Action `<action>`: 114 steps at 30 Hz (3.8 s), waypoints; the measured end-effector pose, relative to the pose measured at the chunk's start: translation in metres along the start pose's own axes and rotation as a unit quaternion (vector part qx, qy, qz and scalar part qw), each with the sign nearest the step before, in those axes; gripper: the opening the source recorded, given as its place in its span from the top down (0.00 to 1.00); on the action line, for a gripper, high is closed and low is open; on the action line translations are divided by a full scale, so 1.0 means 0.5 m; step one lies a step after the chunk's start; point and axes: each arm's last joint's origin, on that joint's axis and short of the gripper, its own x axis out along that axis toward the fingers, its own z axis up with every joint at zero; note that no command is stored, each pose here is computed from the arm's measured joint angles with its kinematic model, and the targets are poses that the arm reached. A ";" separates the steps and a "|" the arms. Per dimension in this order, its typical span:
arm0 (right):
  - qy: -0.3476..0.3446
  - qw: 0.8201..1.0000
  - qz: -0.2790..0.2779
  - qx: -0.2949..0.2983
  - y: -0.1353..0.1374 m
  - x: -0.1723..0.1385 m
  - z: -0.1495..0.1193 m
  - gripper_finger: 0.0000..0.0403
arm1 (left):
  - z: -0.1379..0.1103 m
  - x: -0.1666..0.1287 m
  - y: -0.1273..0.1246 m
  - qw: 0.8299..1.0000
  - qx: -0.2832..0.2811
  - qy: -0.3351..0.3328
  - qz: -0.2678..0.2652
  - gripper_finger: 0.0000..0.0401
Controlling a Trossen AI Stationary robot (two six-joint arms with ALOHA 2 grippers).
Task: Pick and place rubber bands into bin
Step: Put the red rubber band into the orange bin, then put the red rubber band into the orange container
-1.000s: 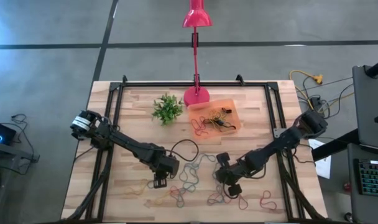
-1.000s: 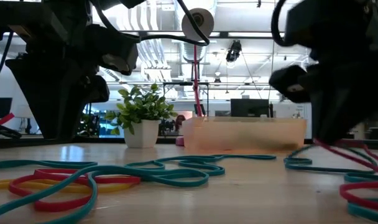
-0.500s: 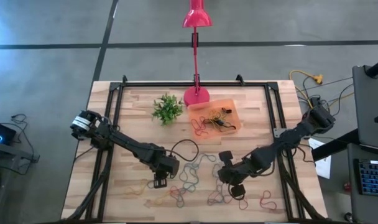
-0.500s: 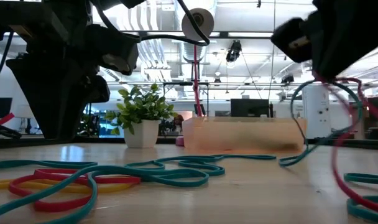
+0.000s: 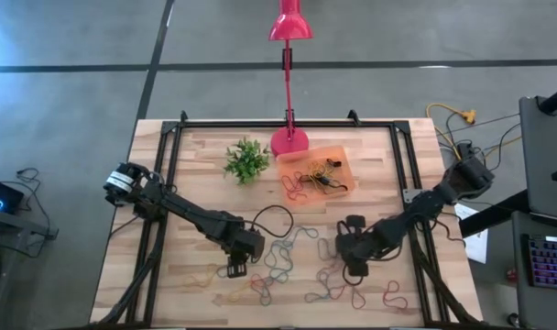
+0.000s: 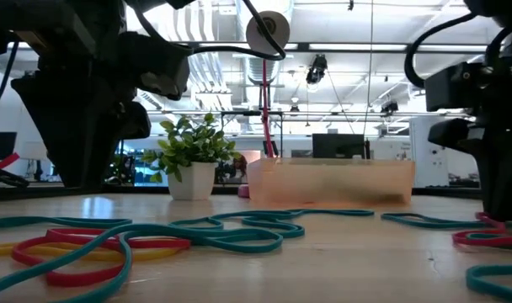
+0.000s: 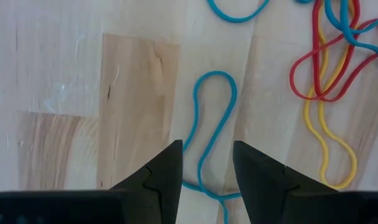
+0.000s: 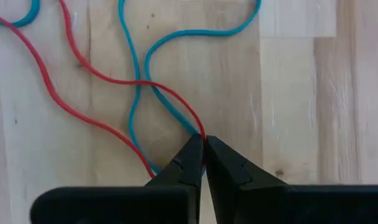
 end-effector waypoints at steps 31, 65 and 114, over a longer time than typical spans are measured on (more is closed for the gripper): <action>-0.024 0.999 -0.043 0.023 -0.020 -0.021 -0.013 0.67 | 0.000 0.004 0.000 1.000 0.002 -0.007 -0.004 0.69; -0.011 1.000 -0.013 -0.014 -0.026 -0.007 0.005 0.98 | 0.000 0.005 0.000 1.000 0.002 -0.009 -0.005 0.69; -0.034 0.999 -0.010 -0.034 -0.046 0.004 -0.016 0.77 | 0.003 0.005 -0.001 1.000 0.003 -0.017 -0.010 0.69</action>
